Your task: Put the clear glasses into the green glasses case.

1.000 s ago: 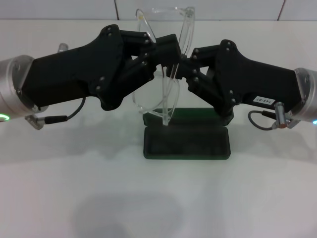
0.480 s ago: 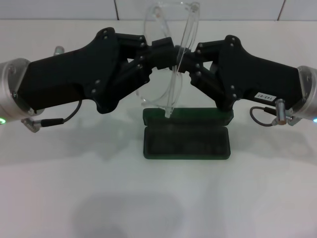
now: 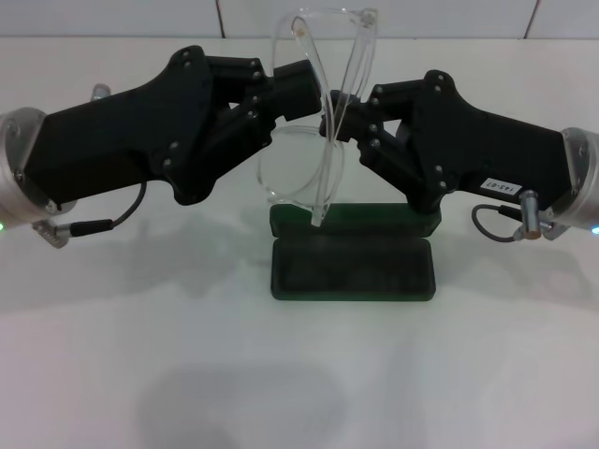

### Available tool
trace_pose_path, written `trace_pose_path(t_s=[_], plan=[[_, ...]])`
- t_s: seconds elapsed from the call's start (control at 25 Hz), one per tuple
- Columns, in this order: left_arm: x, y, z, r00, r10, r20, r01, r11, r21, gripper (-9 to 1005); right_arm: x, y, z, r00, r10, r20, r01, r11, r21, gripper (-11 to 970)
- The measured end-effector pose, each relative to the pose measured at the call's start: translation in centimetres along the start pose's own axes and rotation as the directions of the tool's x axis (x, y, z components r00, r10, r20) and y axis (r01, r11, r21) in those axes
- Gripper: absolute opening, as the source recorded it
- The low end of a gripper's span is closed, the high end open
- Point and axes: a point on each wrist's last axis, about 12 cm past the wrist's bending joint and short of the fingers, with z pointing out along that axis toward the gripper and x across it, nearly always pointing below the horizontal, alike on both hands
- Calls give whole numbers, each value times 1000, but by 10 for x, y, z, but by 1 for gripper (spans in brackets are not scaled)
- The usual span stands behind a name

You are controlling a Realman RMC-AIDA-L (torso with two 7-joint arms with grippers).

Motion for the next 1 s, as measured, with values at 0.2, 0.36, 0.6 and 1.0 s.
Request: trace_pose_path(t_s=[0.2, 0.36, 0.6, 1.0], plan=[[1, 0, 1, 1000, -1, -2, 1, 1000, 1, 56, 0, 0, 2, 1000, 0, -3, 0, 1000, -10, 53], [1, 0, 1, 1000, 0, -3, 0, 1000, 1, 56, 1, 2, 4, 1000, 1, -7, -1, 1000, -24, 54], [1, 0, 1, 1000, 0, -4, 0, 1000, 0, 56, 1, 2, 6, 1000, 0, -10, 0, 999, -37, 54], [0, 1, 1, 1000, 1, -4, -1, 1000, -3, 56, 2, 2, 7, 1000, -3, -22, 2, 1000, -29, 55]])
